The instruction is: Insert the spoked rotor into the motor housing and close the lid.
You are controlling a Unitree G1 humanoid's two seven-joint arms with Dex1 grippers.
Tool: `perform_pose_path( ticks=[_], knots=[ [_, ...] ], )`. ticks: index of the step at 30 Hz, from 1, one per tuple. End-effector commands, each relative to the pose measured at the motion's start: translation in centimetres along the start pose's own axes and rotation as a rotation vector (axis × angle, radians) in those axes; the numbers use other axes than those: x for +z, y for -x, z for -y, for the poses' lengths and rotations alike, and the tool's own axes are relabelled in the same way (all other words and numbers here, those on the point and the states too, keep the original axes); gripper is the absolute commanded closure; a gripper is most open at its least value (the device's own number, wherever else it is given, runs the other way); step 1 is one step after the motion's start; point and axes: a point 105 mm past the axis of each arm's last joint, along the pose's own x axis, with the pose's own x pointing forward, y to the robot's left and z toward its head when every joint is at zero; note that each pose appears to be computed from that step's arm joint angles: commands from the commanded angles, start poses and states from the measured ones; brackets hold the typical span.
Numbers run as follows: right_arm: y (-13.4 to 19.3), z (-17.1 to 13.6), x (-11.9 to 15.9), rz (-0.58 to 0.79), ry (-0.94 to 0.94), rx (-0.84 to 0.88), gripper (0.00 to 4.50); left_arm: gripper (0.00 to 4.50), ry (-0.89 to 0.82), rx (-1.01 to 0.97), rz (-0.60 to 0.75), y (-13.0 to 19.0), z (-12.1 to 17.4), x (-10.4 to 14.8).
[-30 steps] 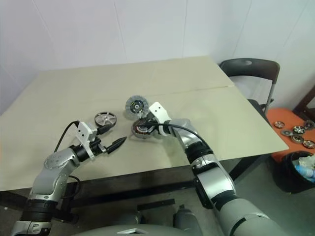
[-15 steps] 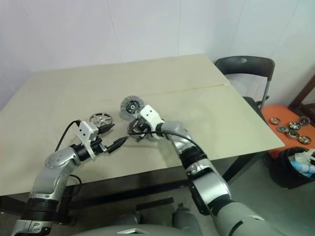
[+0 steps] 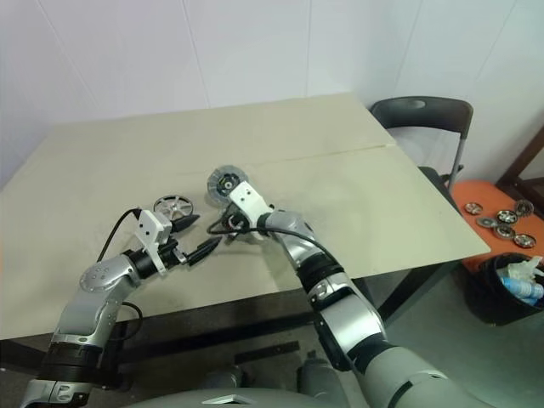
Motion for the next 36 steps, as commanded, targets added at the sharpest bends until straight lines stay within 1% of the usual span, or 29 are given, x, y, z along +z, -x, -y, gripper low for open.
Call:
perform_pose_path(
  ticks=[1,3,6,10,14,17,19,23,26,31,36],
  knots=[
    [0.8,-0.5,4.2,0.178,-0.024,0.097,4.45,0.00,-0.016,0.015,0.074,-0.3,-0.2,1.8],
    [1.4,-0.7,4.7,0.208,-0.025,0.140,4.45,0.00,0.000,0.032,0.103,-0.1,-0.6,2.3],
    [2.0,-0.5,4.7,0.213,-0.007,0.163,4.45,0.00,0.030,0.057,0.139,0.4,-1.1,2.9],
    [2.8,0.2,5.0,0.224,0.011,0.159,4.45,0.00,0.139,0.120,0.204,1.9,-1.9,3.2],
    [3.5,1.1,5.1,0.218,0.043,0.146,4.45,0.00,0.249,0.181,0.214,3.5,-2.2,2.0],
    [3.7,2.1,4.1,0.150,0.111,0.096,4.45,0.00,0.297,0.214,0.224,4.2,-2.0,1.6],
    [3.5,2.7,3.5,0.114,0.149,0.054,4.45,0.00,0.343,0.257,0.243,4.6,-2.6,1.4],
    [3.3,3.1,3.6,0.119,0.143,0.024,4.45,0.00,0.466,0.411,0.209,5.6,-4.9,-0.8],
    [3.1,2.9,3.7,0.122,0.145,0.028,4.45,0.00,0.555,0.488,0.227,5.8,-6.3,-1.3],
    [2.9,2.7,3.7,0.125,0.145,0.031,4.45,0.00,0.694,0.572,0.206,5.6,-7.8,-2.5],
    [3.0,2.8,3.6,0.123,0.146,0.025,4.45,0.00,0.779,0.549,0.217,4.2,-8.5,-2.0]
  ],
)
